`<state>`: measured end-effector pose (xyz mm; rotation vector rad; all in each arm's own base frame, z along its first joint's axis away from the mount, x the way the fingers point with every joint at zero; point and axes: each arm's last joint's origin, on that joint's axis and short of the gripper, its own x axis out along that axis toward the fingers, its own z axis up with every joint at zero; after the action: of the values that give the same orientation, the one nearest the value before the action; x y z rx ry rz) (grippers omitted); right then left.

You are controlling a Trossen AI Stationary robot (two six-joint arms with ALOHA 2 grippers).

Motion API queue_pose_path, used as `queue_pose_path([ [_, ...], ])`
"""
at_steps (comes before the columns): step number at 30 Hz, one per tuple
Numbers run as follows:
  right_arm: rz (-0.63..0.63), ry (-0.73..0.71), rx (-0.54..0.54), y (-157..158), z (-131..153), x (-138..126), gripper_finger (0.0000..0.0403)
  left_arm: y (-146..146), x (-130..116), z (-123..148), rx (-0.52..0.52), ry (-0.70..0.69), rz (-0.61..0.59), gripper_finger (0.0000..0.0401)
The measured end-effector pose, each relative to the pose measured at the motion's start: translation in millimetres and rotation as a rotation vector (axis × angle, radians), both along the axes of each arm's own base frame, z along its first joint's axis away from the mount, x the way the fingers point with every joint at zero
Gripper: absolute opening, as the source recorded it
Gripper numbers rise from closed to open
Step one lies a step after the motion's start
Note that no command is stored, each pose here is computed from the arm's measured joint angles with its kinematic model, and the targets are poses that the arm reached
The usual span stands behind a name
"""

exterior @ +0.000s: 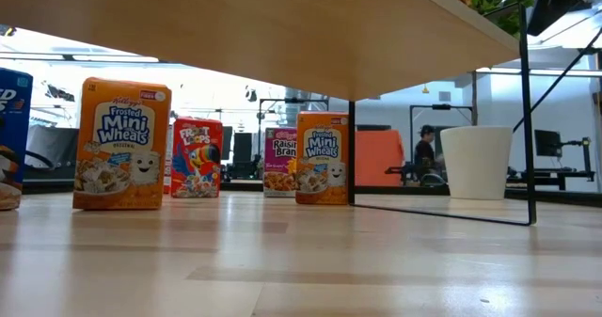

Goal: Stack cereal on shelf
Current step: Put the bottom purple cereal box onto the shelf

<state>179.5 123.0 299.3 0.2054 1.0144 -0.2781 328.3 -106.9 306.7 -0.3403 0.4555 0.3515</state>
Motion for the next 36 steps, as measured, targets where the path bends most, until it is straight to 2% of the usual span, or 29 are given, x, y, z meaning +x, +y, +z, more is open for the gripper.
queue_pose_path([
  [12,0.000,-0.003,0.002,0,0,0,0.0274,3,13,-3,-0.063,-0.034,-0.066,0.0000],
  [36,-0.009,-0.005,0.004,0,0,0,0.0274,13,21,1,-0.052,-0.087,-0.090,0.0000],
])
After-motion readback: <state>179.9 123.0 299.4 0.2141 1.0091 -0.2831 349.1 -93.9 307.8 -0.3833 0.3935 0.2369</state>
